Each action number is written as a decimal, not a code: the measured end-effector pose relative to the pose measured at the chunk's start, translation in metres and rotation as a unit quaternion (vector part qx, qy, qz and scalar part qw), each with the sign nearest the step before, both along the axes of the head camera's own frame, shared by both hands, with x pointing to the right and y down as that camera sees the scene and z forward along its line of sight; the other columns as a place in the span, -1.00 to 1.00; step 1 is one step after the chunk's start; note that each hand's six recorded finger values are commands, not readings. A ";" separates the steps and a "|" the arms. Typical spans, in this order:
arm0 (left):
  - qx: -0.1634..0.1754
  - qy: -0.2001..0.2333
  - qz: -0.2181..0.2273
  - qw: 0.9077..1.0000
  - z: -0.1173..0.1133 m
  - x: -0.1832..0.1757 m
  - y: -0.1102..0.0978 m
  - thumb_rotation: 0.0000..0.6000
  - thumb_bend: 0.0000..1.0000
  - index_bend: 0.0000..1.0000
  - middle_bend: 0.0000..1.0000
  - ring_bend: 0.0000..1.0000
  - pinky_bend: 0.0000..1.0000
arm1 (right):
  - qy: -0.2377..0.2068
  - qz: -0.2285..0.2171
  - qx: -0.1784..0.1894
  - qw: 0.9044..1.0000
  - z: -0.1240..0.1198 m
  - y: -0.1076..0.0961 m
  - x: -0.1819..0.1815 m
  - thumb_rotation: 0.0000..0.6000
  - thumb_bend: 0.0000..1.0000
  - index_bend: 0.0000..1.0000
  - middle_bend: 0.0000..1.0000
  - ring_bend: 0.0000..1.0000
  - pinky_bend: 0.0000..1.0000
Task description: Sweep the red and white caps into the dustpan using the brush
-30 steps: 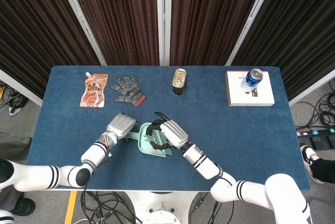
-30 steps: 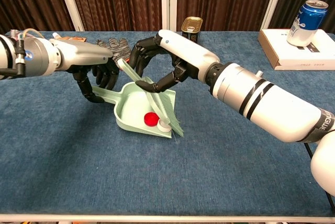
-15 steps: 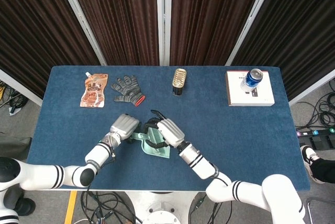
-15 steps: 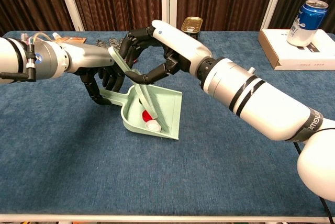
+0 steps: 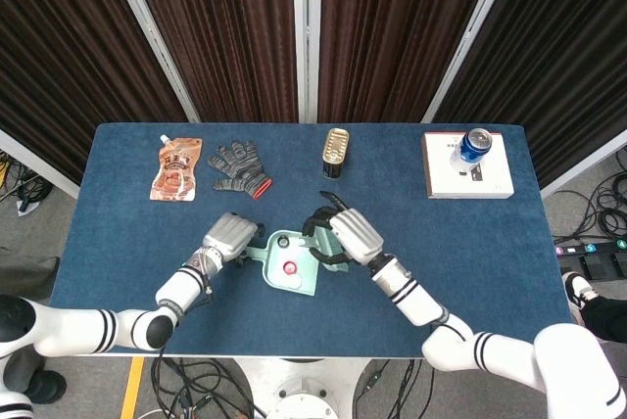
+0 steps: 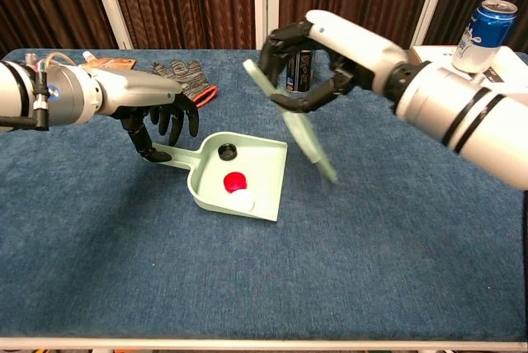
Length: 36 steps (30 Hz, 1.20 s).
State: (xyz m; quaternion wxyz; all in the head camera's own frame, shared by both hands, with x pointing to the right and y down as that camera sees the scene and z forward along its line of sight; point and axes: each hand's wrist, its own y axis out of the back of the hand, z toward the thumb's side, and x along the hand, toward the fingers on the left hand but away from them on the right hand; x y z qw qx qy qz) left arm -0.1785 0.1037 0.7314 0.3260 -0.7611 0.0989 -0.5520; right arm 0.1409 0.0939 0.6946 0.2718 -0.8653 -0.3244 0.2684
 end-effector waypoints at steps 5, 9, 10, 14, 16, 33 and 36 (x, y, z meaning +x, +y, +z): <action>0.018 -0.001 -0.004 1.000 -0.009 -0.005 -0.005 1.00 -0.42 -0.61 -0.33 -0.41 -0.39 | 0.083 -0.031 0.029 0.996 -0.004 -0.004 0.041 1.00 0.30 0.56 0.34 -0.41 -0.93; 0.049 -0.001 -0.016 0.999 -0.020 -0.017 -0.012 1.00 -0.42 -0.65 -0.41 -0.53 -0.44 | 0.161 -0.069 0.048 0.983 -0.006 -0.004 0.067 1.00 0.17 0.26 0.14 -0.57 -1.00; 0.056 0.000 -0.021 0.998 -0.023 -0.021 -0.014 1.00 -0.42 -0.65 -0.42 -0.54 -0.46 | 0.178 -0.079 0.051 0.979 -0.005 -0.002 0.071 1.00 0.10 0.17 0.09 -0.62 -1.00; 0.089 0.012 -0.060 0.994 -0.036 -0.045 -0.020 1.00 -0.45 -0.66 -0.42 -0.55 -0.47 | 0.255 -0.126 0.058 0.957 0.001 0.011 0.084 1.00 -0.21 -0.32 -0.24 -0.84 -1.00; 0.108 0.019 -0.082 0.991 -0.044 -0.060 -0.022 1.00 -0.46 -0.66 -0.42 -0.55 -0.49 | 0.283 -0.142 0.054 0.947 0.005 0.018 0.089 1.00 -0.26 -0.43 -0.33 -0.89 -1.00; 0.257 -0.014 -0.217 0.942 -0.096 -0.240 0.001 1.00 -0.56 -0.60 -0.42 -0.58 -0.61 | 0.304 0.023 0.031 0.952 -0.032 0.021 0.195 1.00 -0.45 -0.81 -0.51 -0.94 -0.93; 0.253 -0.028 -0.227 0.940 -0.100 -0.265 0.024 1.00 -0.56 -0.60 -0.42 -0.58 -0.62 | 0.289 0.086 0.037 0.953 -0.055 0.027 0.234 1.00 -0.44 -0.80 -0.51 -0.94 -0.93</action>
